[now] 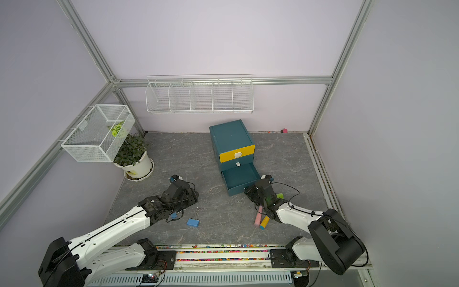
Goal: Put the binder clips in the drawer according to color
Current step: Open the drawer in the storage box.
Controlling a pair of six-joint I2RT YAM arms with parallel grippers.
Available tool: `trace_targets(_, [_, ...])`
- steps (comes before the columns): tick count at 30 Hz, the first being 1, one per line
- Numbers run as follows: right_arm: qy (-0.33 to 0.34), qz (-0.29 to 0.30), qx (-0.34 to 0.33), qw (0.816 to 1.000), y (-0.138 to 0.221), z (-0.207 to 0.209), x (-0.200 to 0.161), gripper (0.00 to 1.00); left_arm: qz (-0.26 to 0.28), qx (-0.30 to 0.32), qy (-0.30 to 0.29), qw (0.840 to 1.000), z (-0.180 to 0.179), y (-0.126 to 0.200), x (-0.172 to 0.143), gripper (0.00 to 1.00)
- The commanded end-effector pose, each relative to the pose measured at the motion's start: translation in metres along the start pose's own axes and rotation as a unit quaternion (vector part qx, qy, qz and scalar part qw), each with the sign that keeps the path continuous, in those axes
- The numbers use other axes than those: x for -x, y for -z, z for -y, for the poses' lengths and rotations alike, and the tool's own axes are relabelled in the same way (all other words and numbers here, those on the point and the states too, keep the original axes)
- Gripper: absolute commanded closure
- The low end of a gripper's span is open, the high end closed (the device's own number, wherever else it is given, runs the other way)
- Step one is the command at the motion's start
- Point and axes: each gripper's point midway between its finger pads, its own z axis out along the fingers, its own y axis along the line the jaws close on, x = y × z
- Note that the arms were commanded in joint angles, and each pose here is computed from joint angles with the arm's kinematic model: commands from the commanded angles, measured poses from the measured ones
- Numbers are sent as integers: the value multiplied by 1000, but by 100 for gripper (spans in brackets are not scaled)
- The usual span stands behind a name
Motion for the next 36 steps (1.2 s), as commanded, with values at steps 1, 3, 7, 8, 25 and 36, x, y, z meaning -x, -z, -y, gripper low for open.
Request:
trace_targets(1, [11, -9, -8, 1000, 0, 6, -6, 100, -6, 5, 2, 1000, 3, 2, 2, 49])
trace_targets(3, [10, -15, -11, 1000, -3, 7, -8, 100, -10, 10, 3, 1000, 3, 2, 2, 48])
trace_targets(7, [10, -23, -18, 1000, -7, 11, -11, 100, -19, 17, 9, 1000, 0, 1, -2, 45])
trace_targets(8, [10, -22, -19, 1000, -7, 12, -11, 100, -21, 20, 9, 1000, -1, 1, -3, 43])
trace_targets(25, [154, 5, -53, 987, 50, 2, 5, 27, -98, 78, 6, 992, -30, 13, -36, 20])
trace_targets(36, [312, -35, -19, 949, 114, -34, -2, 17, -188, 125, -95, 969, -49, 13, -96, 10])
